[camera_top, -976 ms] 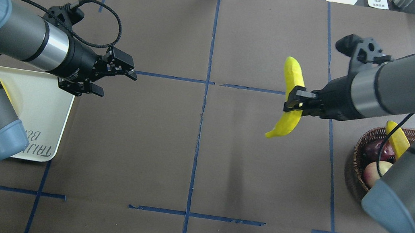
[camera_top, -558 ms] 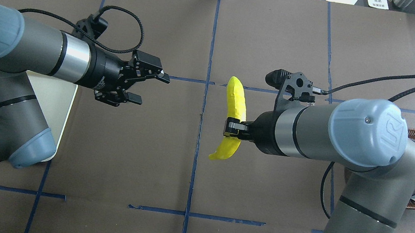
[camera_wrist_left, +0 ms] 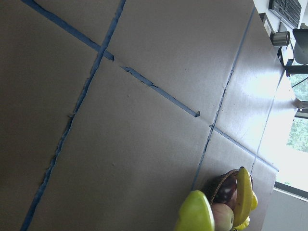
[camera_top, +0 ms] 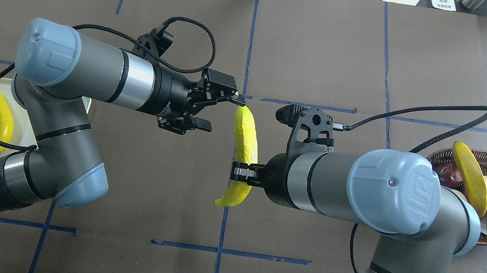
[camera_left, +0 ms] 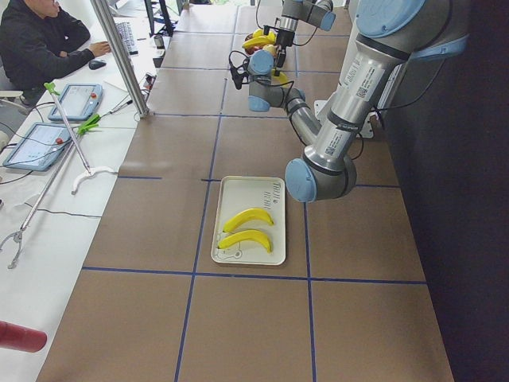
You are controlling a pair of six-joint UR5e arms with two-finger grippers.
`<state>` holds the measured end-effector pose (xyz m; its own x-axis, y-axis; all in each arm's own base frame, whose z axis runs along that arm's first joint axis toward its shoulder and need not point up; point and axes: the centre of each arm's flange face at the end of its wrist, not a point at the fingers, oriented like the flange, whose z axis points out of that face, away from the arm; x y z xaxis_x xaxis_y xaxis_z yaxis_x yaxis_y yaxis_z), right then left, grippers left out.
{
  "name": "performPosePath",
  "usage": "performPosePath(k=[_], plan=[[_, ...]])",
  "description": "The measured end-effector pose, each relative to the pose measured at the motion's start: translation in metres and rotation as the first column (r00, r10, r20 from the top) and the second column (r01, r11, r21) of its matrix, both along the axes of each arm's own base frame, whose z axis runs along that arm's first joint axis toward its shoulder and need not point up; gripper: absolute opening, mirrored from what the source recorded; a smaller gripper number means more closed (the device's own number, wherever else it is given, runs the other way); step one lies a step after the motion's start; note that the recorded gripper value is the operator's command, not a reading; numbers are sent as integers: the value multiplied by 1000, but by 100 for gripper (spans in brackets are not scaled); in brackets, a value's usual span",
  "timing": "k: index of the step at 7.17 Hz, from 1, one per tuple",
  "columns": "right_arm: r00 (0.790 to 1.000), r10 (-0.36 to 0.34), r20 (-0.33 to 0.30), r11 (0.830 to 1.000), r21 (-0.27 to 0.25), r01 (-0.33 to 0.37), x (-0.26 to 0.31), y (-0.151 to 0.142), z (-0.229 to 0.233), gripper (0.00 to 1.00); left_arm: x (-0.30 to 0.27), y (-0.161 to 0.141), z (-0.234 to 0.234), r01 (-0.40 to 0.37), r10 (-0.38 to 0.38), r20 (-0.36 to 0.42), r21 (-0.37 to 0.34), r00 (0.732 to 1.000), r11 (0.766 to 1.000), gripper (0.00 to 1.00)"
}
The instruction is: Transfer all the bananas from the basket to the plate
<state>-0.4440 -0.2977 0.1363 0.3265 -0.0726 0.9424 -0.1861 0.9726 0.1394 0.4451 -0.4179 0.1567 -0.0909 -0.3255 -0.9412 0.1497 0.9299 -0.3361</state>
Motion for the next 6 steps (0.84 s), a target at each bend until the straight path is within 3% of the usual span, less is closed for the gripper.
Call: performPosePath(k=[1, 2, 3, 4, 5, 6], plan=[[1000, -1, 5, 1000, 5, 1, -2, 4, -3, 2, 11, 5, -5, 0, 1, -6, 2, 1000, 1000, 99], [1000, -2, 8, 1000, 7, 2, -3, 5, -5, 2, 21, 13, -9, -6, 6, -10, 4, 1000, 1000, 92], [1000, -3, 10, 1000, 9, 3, -3, 6, -6, 2, 27, 19, -10, -12, 12, -13, 6, 1000, 1000, 11], [1000, -5, 11, 1000, 9, 4, -3, 6, -6, 5, 29, 23, -11, -15, 16, -19, 11, 1000, 1000, 0], [1000, -6, 10, 1000, 9, 6, -3, 6, -6, 80, 29, 25, -10, -16, 17, -29, 22, 999, 1000, 0], [1000, -8, 12, 1000, 8, 8, -2, 7, -7, 100, 28, 25, -9, -15, 16, -36, 29, 999, 999, 0]])
